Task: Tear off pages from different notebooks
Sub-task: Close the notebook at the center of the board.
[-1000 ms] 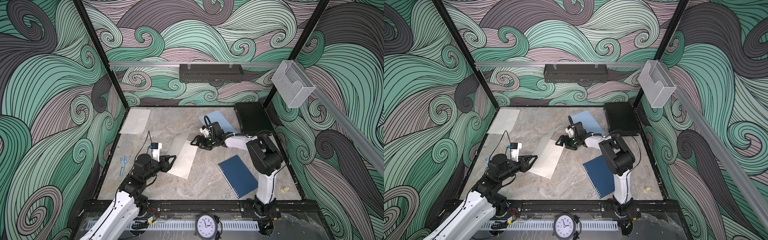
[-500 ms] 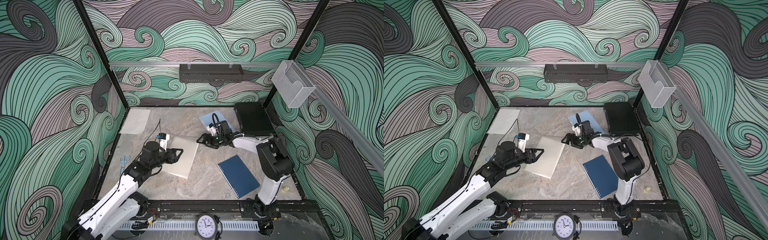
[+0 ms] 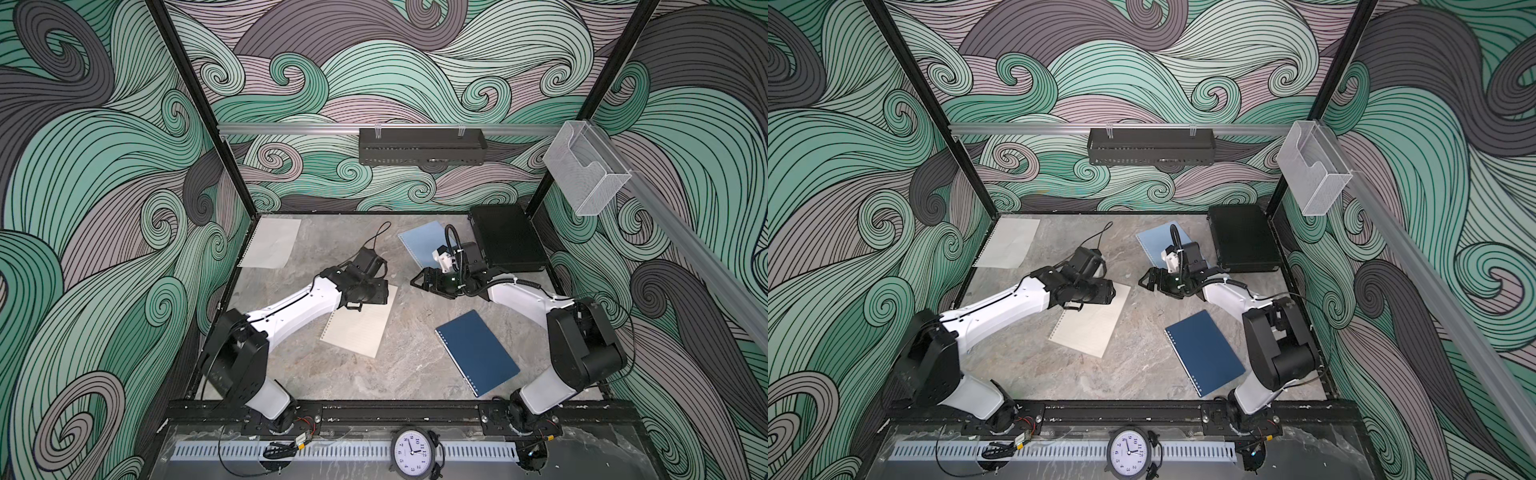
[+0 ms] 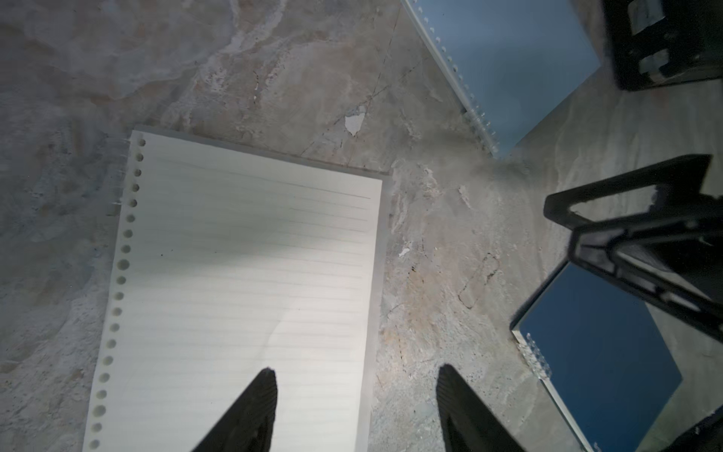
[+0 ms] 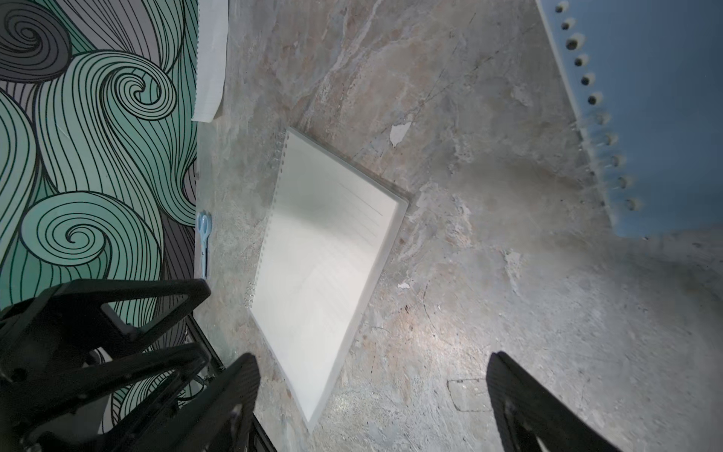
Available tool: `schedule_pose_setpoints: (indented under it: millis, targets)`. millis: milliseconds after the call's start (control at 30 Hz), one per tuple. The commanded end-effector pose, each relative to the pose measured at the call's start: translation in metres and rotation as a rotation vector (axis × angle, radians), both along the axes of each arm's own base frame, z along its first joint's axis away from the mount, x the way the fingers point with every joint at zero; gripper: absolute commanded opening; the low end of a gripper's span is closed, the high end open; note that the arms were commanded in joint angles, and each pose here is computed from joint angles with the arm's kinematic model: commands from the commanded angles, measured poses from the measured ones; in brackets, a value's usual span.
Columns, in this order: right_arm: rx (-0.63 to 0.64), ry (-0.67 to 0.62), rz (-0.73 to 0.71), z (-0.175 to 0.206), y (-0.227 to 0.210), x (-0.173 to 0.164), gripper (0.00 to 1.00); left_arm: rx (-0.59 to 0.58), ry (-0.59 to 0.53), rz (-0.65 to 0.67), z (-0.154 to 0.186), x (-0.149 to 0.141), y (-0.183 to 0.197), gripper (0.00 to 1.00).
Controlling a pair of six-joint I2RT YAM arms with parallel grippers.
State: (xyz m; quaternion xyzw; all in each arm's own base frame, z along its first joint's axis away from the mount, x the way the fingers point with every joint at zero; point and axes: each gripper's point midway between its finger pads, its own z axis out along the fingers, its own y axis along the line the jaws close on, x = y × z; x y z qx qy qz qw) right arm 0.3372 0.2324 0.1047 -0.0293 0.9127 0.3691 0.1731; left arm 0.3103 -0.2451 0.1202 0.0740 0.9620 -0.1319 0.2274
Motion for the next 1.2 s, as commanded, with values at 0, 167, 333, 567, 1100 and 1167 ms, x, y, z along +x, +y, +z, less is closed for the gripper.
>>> schedule_pose_setpoints:
  millis: [0, 167, 333, 567, 1100, 1167]
  targets:
    - [-0.037, -0.004, -0.002, -0.001, -0.010, -0.006, 0.92, 0.204, 0.064, -0.034, -0.020, -0.007, 0.003, 0.64]
    - [-0.038, -0.010, -0.009, 0.002, -0.012, -0.008, 0.92, 0.396, 0.103, -0.072, -0.046, -0.002, -0.011, 0.65]
    - [-0.036, -0.007, -0.013, 0.003, -0.014, -0.009, 0.92, 0.468, 0.123, -0.094, -0.067, 0.006, -0.023, 0.65]
    - [-0.047, -0.013, -0.014, 0.004, -0.016, -0.012, 0.92, 0.550, 0.151, -0.070, -0.089, 0.010, -0.014, 0.62]
    - [-0.041, -0.011, -0.023, 0.006, -0.016, -0.010, 0.92, 0.483, 0.257, 0.042, -0.121, -0.006, 0.033, 0.55]
    - [-0.039, -0.013, -0.025, 0.006, -0.016, -0.009, 0.92, 0.489, 0.275, 0.070, -0.125, -0.009, 0.043, 0.54]
